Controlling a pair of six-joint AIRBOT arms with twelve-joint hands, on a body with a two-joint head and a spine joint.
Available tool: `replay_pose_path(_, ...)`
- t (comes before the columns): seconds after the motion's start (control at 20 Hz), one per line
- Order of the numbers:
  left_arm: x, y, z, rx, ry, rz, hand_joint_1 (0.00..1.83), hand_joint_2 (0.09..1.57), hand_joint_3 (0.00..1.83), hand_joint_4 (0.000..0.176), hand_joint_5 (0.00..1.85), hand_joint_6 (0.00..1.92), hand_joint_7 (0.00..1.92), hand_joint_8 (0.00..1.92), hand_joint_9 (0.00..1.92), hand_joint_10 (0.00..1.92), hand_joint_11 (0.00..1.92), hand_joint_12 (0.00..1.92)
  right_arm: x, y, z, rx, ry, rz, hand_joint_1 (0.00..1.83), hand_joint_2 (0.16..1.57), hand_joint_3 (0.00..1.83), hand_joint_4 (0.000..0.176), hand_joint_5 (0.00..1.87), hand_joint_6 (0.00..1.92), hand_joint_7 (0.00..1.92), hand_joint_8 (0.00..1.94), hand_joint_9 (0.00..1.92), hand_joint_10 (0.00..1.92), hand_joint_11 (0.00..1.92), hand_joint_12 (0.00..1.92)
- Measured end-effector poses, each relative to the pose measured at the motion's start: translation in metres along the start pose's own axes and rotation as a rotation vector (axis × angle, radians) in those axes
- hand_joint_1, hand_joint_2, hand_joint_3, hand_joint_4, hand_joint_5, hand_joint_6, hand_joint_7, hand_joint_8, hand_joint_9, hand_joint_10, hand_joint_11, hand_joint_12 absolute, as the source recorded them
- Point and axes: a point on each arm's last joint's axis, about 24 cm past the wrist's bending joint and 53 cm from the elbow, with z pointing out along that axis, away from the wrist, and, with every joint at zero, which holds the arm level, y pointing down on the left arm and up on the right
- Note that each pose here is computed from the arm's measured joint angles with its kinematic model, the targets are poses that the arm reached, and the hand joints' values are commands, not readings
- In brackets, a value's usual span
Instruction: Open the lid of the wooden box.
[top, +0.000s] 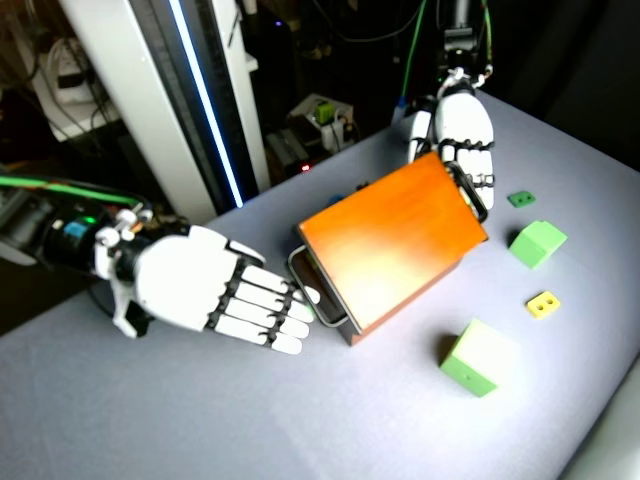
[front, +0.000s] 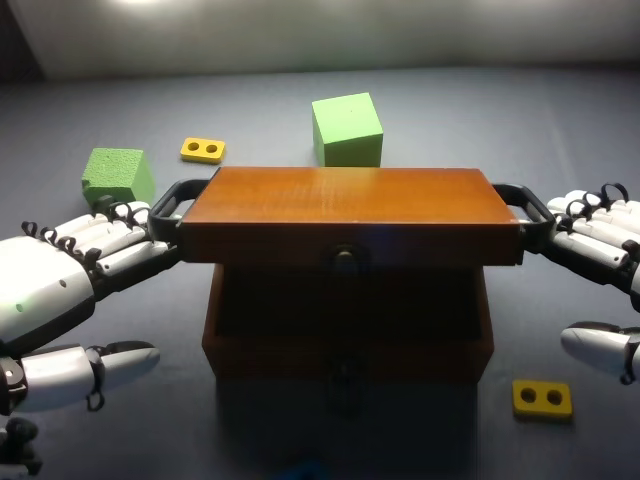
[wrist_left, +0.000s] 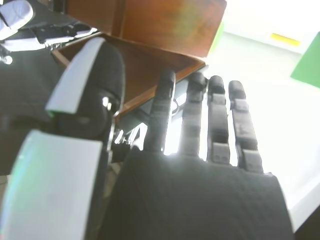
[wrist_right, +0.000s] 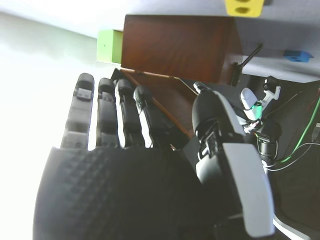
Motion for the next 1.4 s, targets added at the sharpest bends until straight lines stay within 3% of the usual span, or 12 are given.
replay_pose_path(0.2, -0.007, -0.002, 0.0, 0.01, -0.029, 0.001, 0.51, 1.35, 0.0, 0.052, 0.0, 0.0, 0.0, 0.0, 0.0, 0.0, 0.0, 0.0, -0.008, 0.003, 0.0, -0.009, -0.023, -0.001, 0.24, 1.46, 0.0, 0.0, 0.0, 0.0, 0.0, 0.0, 0.0, 0.0, 0.0, 0.0)
replay_pose_path(0.45, -0.017, -0.004, 0.0, 0.017, -0.07, 0.007, 0.49, 1.34, 0.0, 0.063, 0.0, 0.0, 0.0, 0.0, 0.0, 0.0, 0.0, 0.0, -0.021, 0.008, 0.004, -0.029, -0.066, 0.004, 0.32, 1.49, 0.0, 0.0, 0.0, 0.0, 0.0, 0.0, 0.0, 0.0, 0.03, 0.02)
replay_pose_path(0.5, -0.021, -0.005, 0.0, 0.022, -0.082, 0.015, 0.51, 1.34, 0.0, 0.052, 0.0, 0.0, 0.0, 0.0, 0.0, 0.0, 0.0, 0.0, -0.026, 0.008, 0.006, -0.033, -0.078, -0.001, 0.29, 1.49, 0.0, 0.0, 0.0, 0.0, 0.0, 0.0, 0.0, 0.0, 0.0, 0.11)
replay_pose_path(0.65, -0.042, -0.005, 0.005, 0.033, -0.149, 0.025, 0.48, 1.33, 0.0, 0.092, 0.0, 0.0, 0.0, 0.0, 0.0, 0.0, 0.0, 0.0, -0.038, 0.007, 0.01, -0.034, -0.121, 0.006, 0.33, 1.47, 0.0, 0.012, 0.0, 0.0, 0.0, 0.0, 0.0, 0.0, 0.0, 0.52)
replay_pose_path(0.7, -0.048, -0.005, 0.005, 0.031, -0.172, 0.018, 0.48, 1.34, 0.0, 0.086, 0.0, 0.0, 0.0, 0.0, 0.0, 0.0, 0.0, 0.0, -0.04, 0.007, 0.011, -0.031, -0.126, 0.007, 0.42, 1.48, 0.0, 0.023, 0.0, 0.0, 0.0, 0.0, 0.0, 0.0, 0.0, 0.56)
replay_pose_path(0.8, -0.055, -0.006, 0.01, 0.042, -0.199, 0.028, 0.47, 1.34, 0.0, 0.076, 0.0, 0.0, 0.0, 0.0, 0.0, 0.0, 0.0, 0.0, -0.044, 0.005, 0.014, -0.028, -0.142, 0.011, 0.45, 1.48, 0.0, 0.044, 0.0, 0.0, 0.0, 0.0, 0.0, 0.0, 0.0, 0.06)
replay_pose_path(0.85, -0.057, -0.007, 0.014, 0.049, -0.215, 0.019, 0.51, 1.34, 0.0, 0.079, 0.0, 0.0, 0.0, 0.0, 0.0, 0.0, 0.0, 0.0, -0.047, 0.003, 0.016, -0.024, -0.152, 0.014, 0.47, 1.47, 0.0, 0.014, 0.0, 0.0, 0.0, 0.0, 0.0, 0.0, 0.0, 0.01)
replay_pose_path(0.95, -0.058, -0.008, 0.02, 0.059, -0.226, 0.013, 0.56, 1.33, 0.0, 0.057, 0.0, 0.0, 0.0, 0.0, 0.0, 0.0, 0.0, 0.0, -0.05, 0.0, 0.018, -0.018, -0.164, 0.016, 0.42, 1.47, 0.0, 0.0, 0.0, 0.0, 0.0, 0.0, 0.0, 0.0, 0.0, 0.0)
replay_pose_path(1.05, -0.061, -0.004, 0.024, 0.05, -0.235, 0.008, 0.59, 1.34, 0.0, 0.077, 0.0, 0.0, 0.0, 0.0, 0.0, 0.0, 0.0, 0.0, -0.054, -0.004, 0.02, -0.005, -0.18, 0.026, 0.55, 1.48, 0.0, 0.0, 0.0, 0.0, 0.0, 0.0, 0.0, 0.0, 0.0, 0.0)
replay_pose_path(1.2, -0.068, 0.006, 0.024, 0.02, -0.268, -0.014, 0.6, 1.34, 0.0, 0.044, 0.0, 0.0, 0.0, 0.0, 0.0, 0.0, 0.0, 0.0, -0.061, -0.01, 0.021, 0.011, -0.206, 0.034, 0.62, 1.48, 0.0, 0.0, 0.0, 0.0, 0.0, 0.0, 0.0, 0.0, 0.0, 0.0)
replay_pose_path(1.35, -0.076, 0.0, 0.021, 0.044, -0.303, -0.017, 0.49, 1.37, 0.01, 0.065, 0.0, 0.0, 0.0, 0.0, 0.0, 0.0, 0.0, 0.0, -0.06, -0.004, 0.02, 0.0, -0.209, 0.041, 0.54, 1.47, 0.0, 0.026, 0.0, 0.0, 0.0, 0.0, 0.0, 0.0, 0.0, 0.0)
replay_pose_path(1.4, -0.078, -0.003, 0.02, 0.056, -0.315, -0.021, 0.44, 1.37, 0.01, 0.055, 0.0, 0.0, 0.0, 0.0, 0.0, 0.0, 0.0, 0.0, -0.061, -0.001, 0.019, -0.007, -0.217, 0.041, 0.5, 1.47, 0.0, 0.016, 0.0, 0.0, 0.0, 0.0, 0.0, 0.0, 0.0, 0.0)
